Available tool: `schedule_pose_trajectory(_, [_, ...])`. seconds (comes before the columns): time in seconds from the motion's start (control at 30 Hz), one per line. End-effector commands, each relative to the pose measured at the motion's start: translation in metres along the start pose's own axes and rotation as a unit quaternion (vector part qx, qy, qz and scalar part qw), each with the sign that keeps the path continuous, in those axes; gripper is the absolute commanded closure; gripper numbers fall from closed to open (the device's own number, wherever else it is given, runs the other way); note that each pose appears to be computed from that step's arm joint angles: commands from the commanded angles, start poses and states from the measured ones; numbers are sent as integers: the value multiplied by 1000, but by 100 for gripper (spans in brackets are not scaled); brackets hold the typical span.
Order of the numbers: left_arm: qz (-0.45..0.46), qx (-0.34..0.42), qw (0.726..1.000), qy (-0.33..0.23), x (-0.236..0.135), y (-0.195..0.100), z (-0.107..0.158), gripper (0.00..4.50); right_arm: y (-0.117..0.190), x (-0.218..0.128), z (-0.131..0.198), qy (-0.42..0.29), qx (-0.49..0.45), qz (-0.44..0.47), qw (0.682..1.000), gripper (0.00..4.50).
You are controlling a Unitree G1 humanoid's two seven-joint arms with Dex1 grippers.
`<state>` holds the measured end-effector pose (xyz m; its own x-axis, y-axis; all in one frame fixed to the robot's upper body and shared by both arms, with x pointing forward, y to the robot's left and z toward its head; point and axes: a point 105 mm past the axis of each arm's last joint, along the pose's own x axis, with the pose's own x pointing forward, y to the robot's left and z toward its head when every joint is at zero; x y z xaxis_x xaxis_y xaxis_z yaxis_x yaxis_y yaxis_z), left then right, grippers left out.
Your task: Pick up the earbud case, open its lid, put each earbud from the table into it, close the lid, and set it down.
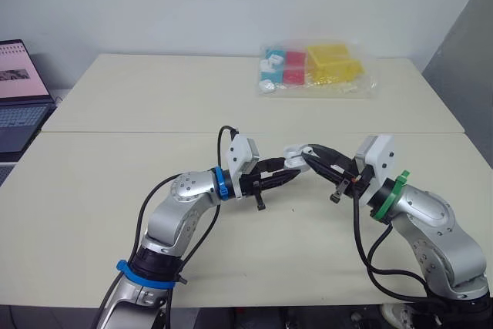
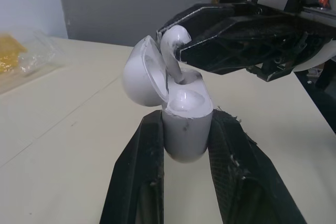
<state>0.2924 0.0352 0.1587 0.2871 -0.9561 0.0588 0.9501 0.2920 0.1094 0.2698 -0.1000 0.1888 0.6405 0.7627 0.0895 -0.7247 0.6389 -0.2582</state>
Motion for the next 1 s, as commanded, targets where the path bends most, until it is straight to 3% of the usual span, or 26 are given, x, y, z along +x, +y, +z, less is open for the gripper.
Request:
schedule_pose_trajectory(0.03, [-2,9,1000,-18,-2,0,10,370,0,-3,5,-12,-23,-1,1000,408])
schedule_pose_trajectory(0.47, [-8,11,1000,-20,-2,-1,12,370,10,-6,0,-14,-3,17,1000,408])
schedule_pose_trajectory(0.77, [-11,13,1000,-17,-2,-2,11,370,8,-8,5,-14,-19,21,999,94])
schedule_pose_trajectory(1.0, [16,17,1000,-3,-7,6,3,370,7,-31,23,5,7,33,999,89])
